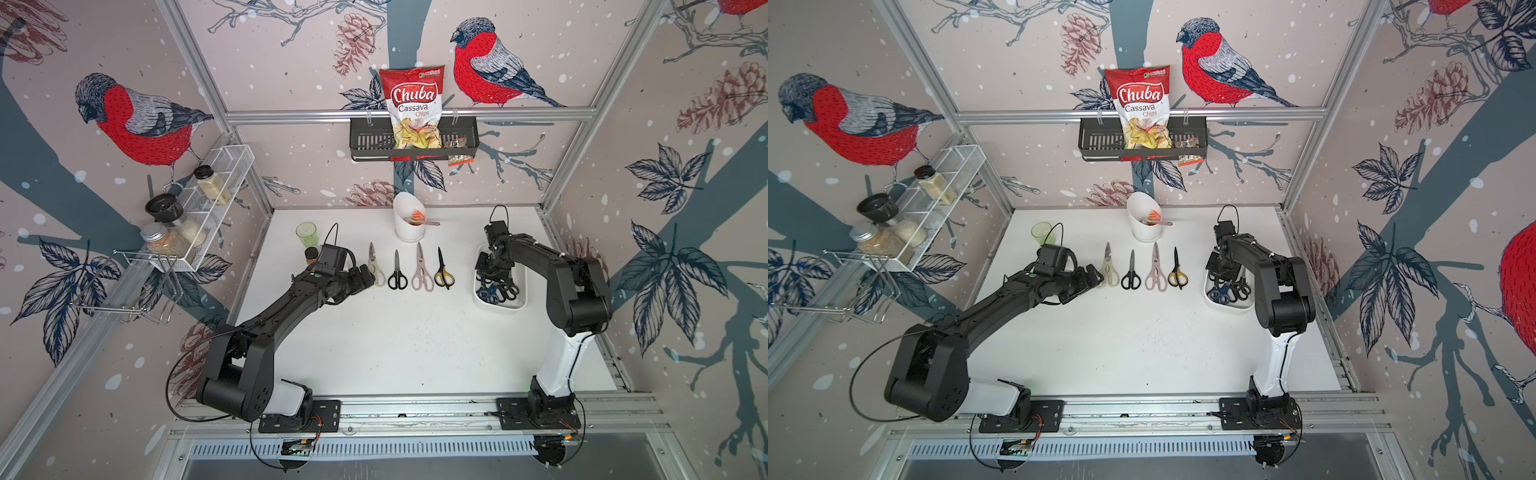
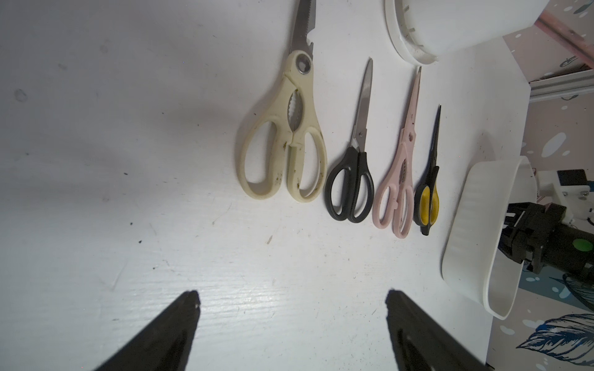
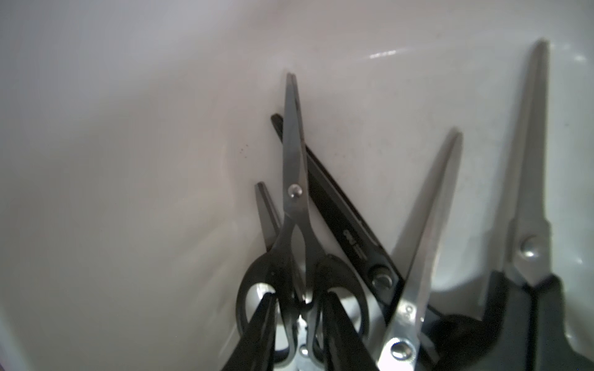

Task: Take the scissors out of the storage box
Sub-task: Pick up the scissors from the storage box.

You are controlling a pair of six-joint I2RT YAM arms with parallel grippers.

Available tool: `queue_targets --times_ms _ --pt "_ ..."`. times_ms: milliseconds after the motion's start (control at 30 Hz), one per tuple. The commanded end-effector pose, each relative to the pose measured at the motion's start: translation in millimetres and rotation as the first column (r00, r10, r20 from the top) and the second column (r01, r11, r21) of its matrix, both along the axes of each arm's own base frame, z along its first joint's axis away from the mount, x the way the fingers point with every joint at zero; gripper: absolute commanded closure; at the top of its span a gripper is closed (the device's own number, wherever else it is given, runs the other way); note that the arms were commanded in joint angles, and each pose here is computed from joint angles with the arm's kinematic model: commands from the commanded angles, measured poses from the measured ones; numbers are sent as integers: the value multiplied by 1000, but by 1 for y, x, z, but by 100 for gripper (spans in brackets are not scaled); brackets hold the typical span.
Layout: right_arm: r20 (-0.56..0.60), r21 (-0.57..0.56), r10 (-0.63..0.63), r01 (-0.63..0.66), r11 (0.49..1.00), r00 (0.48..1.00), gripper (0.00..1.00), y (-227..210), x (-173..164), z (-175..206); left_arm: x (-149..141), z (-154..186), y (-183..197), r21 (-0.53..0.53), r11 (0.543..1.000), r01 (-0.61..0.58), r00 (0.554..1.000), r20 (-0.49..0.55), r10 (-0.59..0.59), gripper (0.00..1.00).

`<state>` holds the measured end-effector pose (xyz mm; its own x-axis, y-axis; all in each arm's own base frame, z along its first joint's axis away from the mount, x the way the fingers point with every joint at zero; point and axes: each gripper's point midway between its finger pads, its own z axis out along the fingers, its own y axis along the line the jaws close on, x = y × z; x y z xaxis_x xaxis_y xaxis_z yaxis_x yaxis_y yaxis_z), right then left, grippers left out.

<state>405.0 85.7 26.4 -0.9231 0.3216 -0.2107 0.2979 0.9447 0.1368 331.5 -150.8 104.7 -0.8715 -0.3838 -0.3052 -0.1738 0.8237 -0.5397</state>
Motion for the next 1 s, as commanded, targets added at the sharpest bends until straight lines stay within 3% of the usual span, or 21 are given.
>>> queue_targets --times_ms 0,200,800,967 --pt "-11 -1 -5 5 1000 1000 69 2 -2 5 5 3 -1 -1 1000 -1 1000 10 1 6" --pt "11 1 -1 1 1000 1000 67 2 -1 17 8 3 -2 1 1000 1 1000 8 -1 6" --pt "-37 -18 6 -6 1000 999 67 0 -5 -15 11 6 -2 -4 1000 -6 1000 12 6 6" --pt "-38 -22 4 -5 1000 999 72 -2 -8 -17 12 9 -2 -2 1000 -8 1000 16 8 6"
